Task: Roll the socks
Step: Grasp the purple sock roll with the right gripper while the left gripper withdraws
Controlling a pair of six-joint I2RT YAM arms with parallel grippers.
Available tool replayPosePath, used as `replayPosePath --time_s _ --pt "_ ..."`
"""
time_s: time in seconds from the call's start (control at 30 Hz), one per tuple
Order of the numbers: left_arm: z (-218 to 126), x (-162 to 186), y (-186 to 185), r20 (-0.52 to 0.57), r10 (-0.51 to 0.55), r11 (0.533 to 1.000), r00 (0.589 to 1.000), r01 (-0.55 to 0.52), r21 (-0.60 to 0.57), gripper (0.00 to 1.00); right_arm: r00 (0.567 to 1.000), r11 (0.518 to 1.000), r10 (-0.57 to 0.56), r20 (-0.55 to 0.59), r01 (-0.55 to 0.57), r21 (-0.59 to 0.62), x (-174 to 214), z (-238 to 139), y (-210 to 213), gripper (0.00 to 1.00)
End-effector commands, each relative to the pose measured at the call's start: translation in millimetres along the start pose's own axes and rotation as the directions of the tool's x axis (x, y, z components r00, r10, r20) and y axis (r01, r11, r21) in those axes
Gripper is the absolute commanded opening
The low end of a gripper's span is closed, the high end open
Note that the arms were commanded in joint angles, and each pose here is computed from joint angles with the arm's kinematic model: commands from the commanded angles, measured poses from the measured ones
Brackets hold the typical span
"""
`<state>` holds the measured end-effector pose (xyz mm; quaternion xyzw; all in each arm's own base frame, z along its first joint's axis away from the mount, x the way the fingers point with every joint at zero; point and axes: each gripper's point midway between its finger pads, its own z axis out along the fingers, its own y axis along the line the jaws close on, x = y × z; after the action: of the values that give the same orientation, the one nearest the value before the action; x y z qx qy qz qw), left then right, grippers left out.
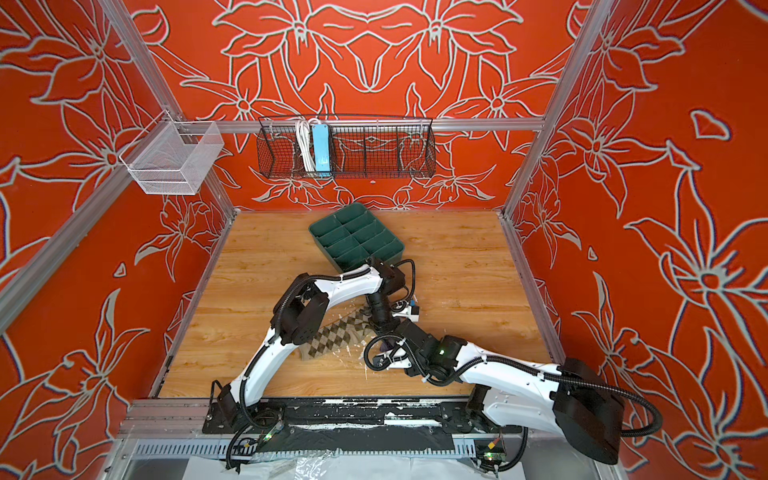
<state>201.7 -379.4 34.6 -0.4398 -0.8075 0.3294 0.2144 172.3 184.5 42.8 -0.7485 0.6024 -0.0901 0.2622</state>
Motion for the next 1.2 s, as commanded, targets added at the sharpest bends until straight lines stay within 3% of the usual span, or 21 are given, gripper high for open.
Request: replayPosePath --time_s 0.0,0.17,0.27,0.43,0.53,0.63,0.77,1.0,1.07,1.17 --pt "26 9 25 -0.071 -0.016 0.999 0.997 0.014 -0.035 0.0 0.998 0.999 0.005 -0.063 -0.003 0.037 16 3 -1 0.59" --pt "26 9 23 -0.067 -0.019 1.0 0.998 0.018 -0.019 0.0 0.998 1.0 0.005 -0.07 -0.004 0.021 13 14 2 0.58" --pt "25 7 20 -0.061 -0.015 1.0 0.998 0.014 -0.014 0.0 0.997 1.0 0.003 -0.078 -0.003 0.006 10 24 3 0.52" --pt "18 4 14 -0.034 0.001 1.0 0.999 -0.002 -0.017 0.0 0.99 0.996 0.007 -0.144 -0.019 -0.087 13 32 16 0.22" --pt "8 -1 9 0.019 0.03 0.998 0.999 -0.029 -0.056 0.14 0.987 0.987 0.003 -0.163 -0.03 -0.159 14 28 26 0.0" --pt "-13 -9 1 0.121 0.089 0.988 0.989 -0.072 -0.135 0.37 0.985 0.969 0.0 -0.172 -0.042 -0.241 16 18 39 0.0" --pt "-46 -12 -13 0.23 0.188 0.957 0.955 -0.125 -0.263 0.54 0.983 0.951 0.007 -0.181 -0.063 -0.303 21 7 53 0.0" --pt "-83 10 -13 0.271 0.265 0.874 0.926 -0.111 -0.474 0.66 0.981 0.923 0.062 -0.182 -0.126 -0.364 21 -6 63 0.0" --pt "-97 17 -10 0.303 0.281 0.833 0.911 -0.075 -0.548 0.67 0.98 0.912 0.09 -0.178 -0.153 -0.382 18 -9 64 0.0" --pt "-134 30 -5 0.397 0.323 0.727 0.859 0.043 -0.685 0.67 0.977 0.875 0.148 -0.155 -0.202 -0.441 9 -16 69 0.0"
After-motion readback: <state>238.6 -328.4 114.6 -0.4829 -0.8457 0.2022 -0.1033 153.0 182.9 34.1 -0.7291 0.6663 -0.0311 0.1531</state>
